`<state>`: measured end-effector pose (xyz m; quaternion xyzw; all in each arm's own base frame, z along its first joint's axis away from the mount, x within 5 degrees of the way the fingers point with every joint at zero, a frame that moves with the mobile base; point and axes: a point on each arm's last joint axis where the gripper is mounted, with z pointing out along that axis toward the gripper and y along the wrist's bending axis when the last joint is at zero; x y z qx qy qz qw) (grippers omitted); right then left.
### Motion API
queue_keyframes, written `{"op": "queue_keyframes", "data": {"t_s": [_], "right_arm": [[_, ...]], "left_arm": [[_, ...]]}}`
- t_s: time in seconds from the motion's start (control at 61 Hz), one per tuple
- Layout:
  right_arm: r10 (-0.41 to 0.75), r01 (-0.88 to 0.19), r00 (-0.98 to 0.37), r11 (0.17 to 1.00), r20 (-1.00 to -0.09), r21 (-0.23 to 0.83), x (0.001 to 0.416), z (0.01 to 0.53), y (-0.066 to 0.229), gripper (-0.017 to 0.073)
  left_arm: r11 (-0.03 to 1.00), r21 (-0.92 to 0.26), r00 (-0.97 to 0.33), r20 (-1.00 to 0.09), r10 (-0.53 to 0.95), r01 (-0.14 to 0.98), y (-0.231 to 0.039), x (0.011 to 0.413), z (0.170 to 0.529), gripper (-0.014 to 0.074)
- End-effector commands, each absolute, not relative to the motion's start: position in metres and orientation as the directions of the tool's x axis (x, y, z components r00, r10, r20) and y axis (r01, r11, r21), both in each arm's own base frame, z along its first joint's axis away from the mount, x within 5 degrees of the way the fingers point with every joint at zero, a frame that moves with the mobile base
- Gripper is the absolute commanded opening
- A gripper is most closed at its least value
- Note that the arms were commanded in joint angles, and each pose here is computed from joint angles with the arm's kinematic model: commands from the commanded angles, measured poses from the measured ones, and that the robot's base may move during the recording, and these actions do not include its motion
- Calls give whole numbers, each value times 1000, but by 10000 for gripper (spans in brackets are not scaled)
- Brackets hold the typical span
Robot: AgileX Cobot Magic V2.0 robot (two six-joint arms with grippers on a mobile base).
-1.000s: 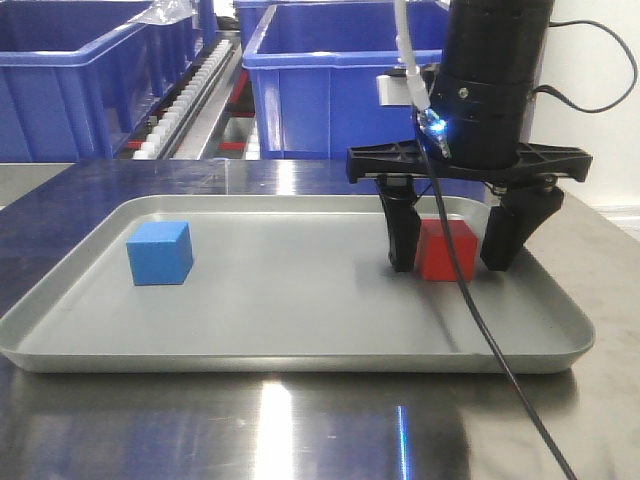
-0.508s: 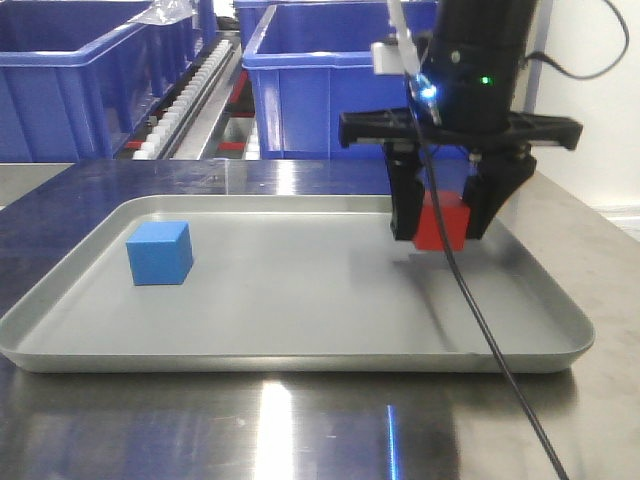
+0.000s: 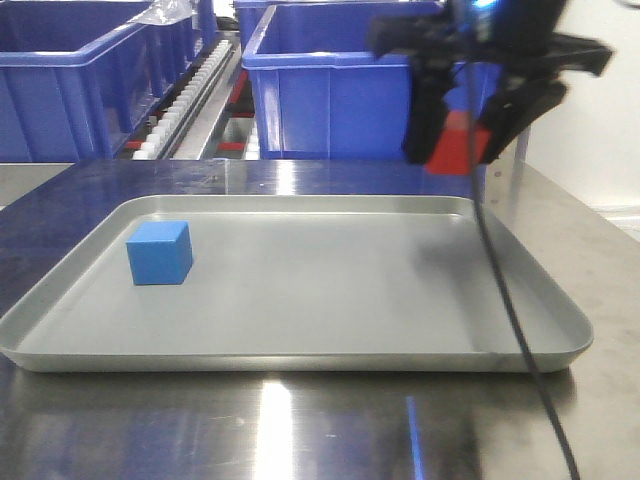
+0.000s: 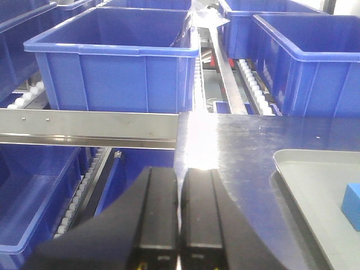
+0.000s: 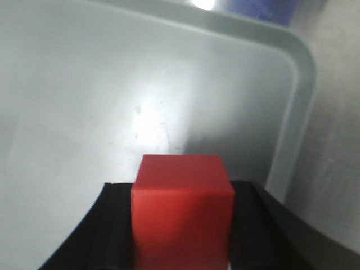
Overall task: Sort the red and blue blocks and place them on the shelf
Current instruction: 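Raise the red cube with the right gripper away from the tray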
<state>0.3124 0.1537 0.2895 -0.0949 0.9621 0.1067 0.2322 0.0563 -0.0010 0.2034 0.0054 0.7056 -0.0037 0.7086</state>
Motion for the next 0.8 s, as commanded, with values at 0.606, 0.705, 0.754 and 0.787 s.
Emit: {"op": "queue_keyframes", "data": {"t_s": [0.606,0.705,0.754,0.787], "right_arm": [[97,-63,-323,990,-942,123,201,310,20,37],[102,-69,-269,990,-958,125,178,312,18,37],[104,-73,-241,989,-965,125,166,312,16,37],[103,-76,-225,990,-969,123,159,312,16,37]], "left_arm": [[1000,-3,83,-997,-4,9,0,56,204,122],[1000,-3,83,-997,-4,9,0,56,204,122],[1000,-3,83,-997,-4,9,0,56,204,122],[1000,-3,83,-997,-4,9,0,56,204,122]]}}
